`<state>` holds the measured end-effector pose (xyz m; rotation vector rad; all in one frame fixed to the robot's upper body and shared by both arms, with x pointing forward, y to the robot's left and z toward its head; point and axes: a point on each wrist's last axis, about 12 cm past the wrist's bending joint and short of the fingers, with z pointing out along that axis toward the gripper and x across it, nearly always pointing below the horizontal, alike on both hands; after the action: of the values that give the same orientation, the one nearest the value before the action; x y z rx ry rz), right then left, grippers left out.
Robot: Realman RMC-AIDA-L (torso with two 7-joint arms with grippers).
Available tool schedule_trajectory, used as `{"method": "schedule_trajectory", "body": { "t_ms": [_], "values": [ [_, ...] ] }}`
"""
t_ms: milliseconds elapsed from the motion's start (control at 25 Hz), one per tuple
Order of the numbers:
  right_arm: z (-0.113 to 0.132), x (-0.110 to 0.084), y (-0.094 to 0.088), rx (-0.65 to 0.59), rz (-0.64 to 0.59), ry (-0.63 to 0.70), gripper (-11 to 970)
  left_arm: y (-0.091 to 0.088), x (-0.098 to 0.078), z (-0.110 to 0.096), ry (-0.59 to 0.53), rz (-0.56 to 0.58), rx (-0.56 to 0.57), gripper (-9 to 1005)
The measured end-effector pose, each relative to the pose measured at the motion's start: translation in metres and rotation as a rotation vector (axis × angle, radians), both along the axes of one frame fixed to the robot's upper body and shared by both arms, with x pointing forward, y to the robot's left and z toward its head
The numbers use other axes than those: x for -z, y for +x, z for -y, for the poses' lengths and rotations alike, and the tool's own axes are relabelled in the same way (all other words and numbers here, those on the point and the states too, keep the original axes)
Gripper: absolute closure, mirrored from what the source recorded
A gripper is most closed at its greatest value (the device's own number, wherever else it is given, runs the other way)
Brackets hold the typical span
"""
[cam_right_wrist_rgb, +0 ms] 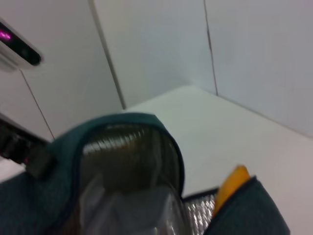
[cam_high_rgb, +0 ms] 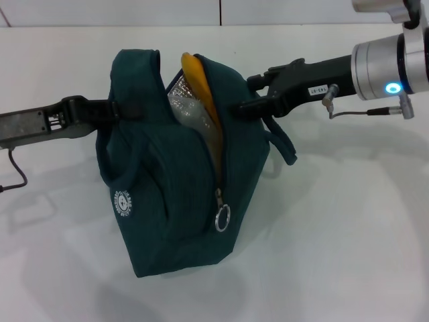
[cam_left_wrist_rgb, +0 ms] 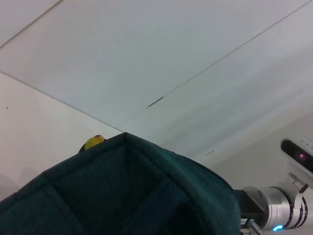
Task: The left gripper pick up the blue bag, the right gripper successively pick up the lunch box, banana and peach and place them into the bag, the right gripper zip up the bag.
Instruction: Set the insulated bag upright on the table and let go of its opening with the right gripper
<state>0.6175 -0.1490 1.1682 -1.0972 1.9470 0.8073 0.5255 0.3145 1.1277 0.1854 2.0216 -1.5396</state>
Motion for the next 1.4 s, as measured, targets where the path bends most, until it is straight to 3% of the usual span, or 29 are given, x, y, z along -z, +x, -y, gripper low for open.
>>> {"method": "schedule_trajectory", "body": {
  "t_ms": [520,960,1040,1160,1400],
  "values": [
    [-0.004,0.0,-0.003,0.044,-0.088,0.0,243,0.0,0.0,0.0,0.002,0.004,0.0,954],
    [-0.005,0.002,-0.005,0.032,-0.068,0.0,454,0.0,0.0,0.0,0.002,0.003,0.0,954],
    [-0.005,0.002,-0.007,0.025,-0.053,0.0,536,0.0,0.0,0.0,0.002,0.004,0.001,954],
    [-0.004,-0.001,-0.011,0.01,-0.008,0.012,660,0.0,0.0,0.0,0.002,0.005,0.002,954],
    [-0.003,-0.019,-0.024,-0.04,0.136,0.022,743,0.001,0.001,0.002,-0.003,-0.001,0.001,954]
  ]
}}
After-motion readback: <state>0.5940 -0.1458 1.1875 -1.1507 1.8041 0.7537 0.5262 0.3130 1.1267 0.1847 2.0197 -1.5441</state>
